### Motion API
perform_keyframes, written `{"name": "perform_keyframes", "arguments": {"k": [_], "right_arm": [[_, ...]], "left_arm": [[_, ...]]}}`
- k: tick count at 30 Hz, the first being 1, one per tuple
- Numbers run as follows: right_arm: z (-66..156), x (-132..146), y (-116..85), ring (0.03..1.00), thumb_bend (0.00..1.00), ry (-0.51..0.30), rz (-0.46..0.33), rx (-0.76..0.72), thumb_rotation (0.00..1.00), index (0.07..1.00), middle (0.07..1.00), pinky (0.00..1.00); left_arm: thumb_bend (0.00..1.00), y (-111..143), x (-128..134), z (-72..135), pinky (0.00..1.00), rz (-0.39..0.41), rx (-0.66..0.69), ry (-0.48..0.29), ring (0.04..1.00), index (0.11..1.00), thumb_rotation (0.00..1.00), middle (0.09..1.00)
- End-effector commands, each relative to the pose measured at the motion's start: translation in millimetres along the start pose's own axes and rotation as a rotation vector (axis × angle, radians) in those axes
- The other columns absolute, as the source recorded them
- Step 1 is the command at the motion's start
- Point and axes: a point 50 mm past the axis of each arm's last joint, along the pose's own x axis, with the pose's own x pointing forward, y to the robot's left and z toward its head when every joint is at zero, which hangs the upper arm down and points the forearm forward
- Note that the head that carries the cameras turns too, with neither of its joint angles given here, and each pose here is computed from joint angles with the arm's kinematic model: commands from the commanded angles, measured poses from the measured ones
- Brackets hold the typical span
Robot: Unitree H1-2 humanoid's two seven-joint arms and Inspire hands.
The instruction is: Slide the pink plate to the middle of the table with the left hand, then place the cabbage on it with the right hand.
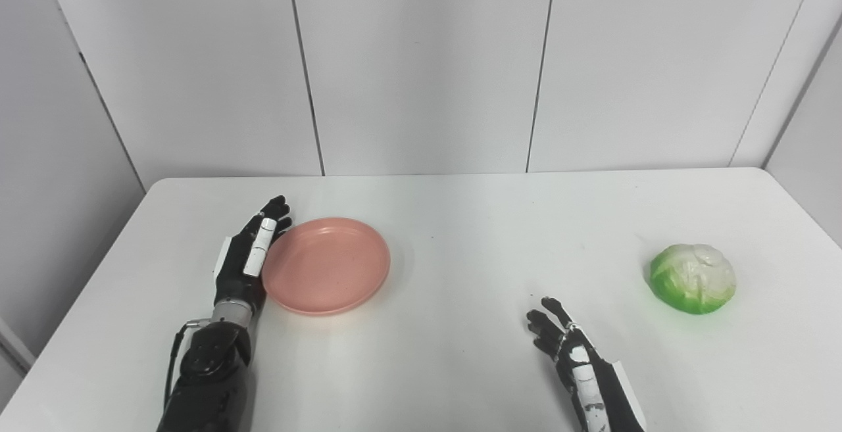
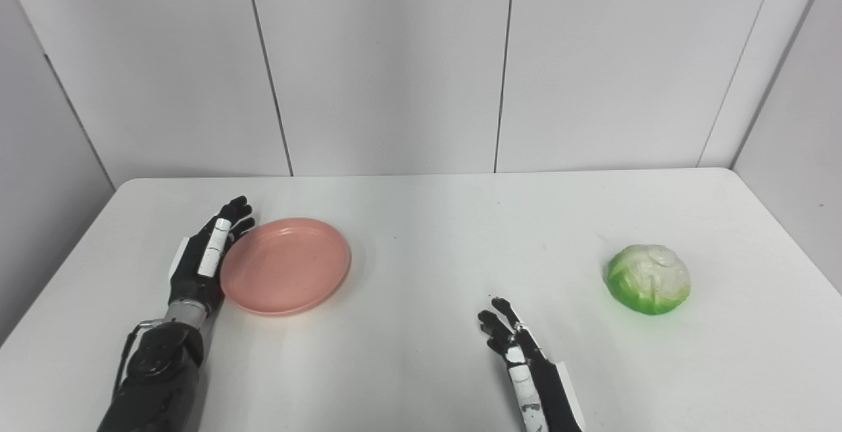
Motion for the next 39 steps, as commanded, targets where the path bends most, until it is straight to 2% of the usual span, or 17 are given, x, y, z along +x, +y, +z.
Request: {"name": "perform_keyframes", "arguments": {"k": [1,16,22,29,36,39], "right_arm": [[-13.9,-33.8,2.4,0.868,0.83,0.090,-0.022,0.018,1.00,0.893,0.841,0.91],[-10.6,-30.5,14.5,0.874,0.82,0.095,-0.022,0.013,1.00,0.892,0.847,0.92],[-10.7,-27.9,18.7,0.877,0.82,0.097,-0.019,0.019,1.00,0.892,0.846,0.92],[-10.5,-25.9,27.3,0.872,0.83,0.099,-0.022,0.015,1.00,0.897,0.848,0.91],[-8.7,-23.5,34.6,0.881,0.81,0.094,-0.018,0.017,1.00,0.909,0.860,0.93],[-8.6,-22.2,36.9,0.887,0.80,0.091,-0.016,0.017,1.00,0.916,0.867,0.93]], "left_arm": [[0.89,-9.8,5.6,8.1,0.90,-0.007,0.005,-0.026,0.873,0.811,0.82,0.870],[0.89,-26.0,3.9,3.4,0.88,-0.006,-0.041,-0.009,0.863,0.803,0.82,0.866],[0.88,-35.0,3.0,0.4,0.92,0.003,-0.136,0.010,0.870,0.800,0.78,0.857],[0.85,-44.6,2.8,0.1,0.89,-0.010,-0.183,0.020,0.871,0.807,0.80,0.860],[0.82,-50.3,2.1,1.2,0.91,-0.029,-0.215,0.014,0.871,0.792,0.81,0.854],[0.84,-54.0,1.4,1.7,0.91,-0.043,-0.227,0.017,0.889,0.802,0.80,0.872]]}}
